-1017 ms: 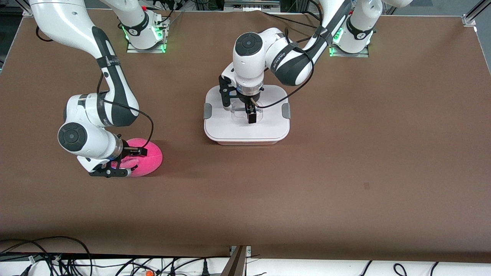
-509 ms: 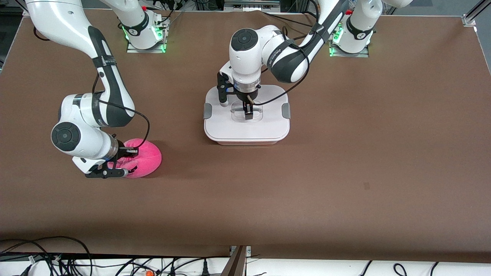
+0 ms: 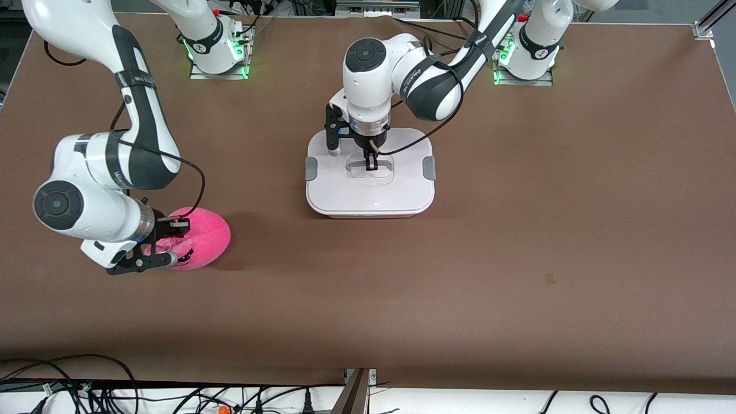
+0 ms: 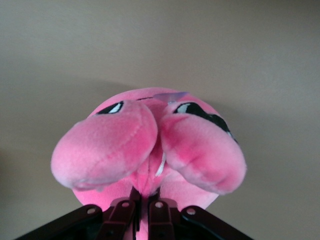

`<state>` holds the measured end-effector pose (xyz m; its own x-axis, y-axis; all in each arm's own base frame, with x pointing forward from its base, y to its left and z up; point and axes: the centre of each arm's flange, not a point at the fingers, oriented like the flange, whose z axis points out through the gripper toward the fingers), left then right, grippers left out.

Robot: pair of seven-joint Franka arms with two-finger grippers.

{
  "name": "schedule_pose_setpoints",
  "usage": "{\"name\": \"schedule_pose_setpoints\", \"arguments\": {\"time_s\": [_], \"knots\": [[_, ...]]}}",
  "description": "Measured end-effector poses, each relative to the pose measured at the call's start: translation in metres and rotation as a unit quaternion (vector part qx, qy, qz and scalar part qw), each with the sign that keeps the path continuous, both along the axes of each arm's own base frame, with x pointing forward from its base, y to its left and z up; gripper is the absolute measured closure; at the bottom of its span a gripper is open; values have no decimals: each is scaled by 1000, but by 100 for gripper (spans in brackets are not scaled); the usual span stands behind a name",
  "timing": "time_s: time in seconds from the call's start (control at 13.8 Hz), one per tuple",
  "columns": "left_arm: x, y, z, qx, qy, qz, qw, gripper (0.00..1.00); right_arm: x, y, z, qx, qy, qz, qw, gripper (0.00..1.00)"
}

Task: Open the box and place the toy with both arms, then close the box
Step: 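Grasp the lid handle with the left gripper while the right gripper grasps the toy, then lift the lid aside with the left gripper while the right gripper carries the toy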

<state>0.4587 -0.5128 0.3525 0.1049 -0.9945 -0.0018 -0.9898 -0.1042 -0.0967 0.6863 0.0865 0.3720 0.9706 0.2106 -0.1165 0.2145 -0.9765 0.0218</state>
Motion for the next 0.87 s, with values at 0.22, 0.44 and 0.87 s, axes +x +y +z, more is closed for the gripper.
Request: {"name": "schedule_pose_setpoints", "arguments": {"time_s": [0.22, 0.44, 0.87], "knots": [[0, 2, 8, 3, 0, 2, 1000, 93, 0, 14, 20, 8, 5, 61, 998, 92], [3, 14, 30, 13, 8, 16, 1000, 93, 1, 27, 31, 22, 3, 169, 985, 92], [61, 134, 107, 44, 39, 79, 995, 93, -17, 101, 68, 65, -19, 393, 917, 92]]}}
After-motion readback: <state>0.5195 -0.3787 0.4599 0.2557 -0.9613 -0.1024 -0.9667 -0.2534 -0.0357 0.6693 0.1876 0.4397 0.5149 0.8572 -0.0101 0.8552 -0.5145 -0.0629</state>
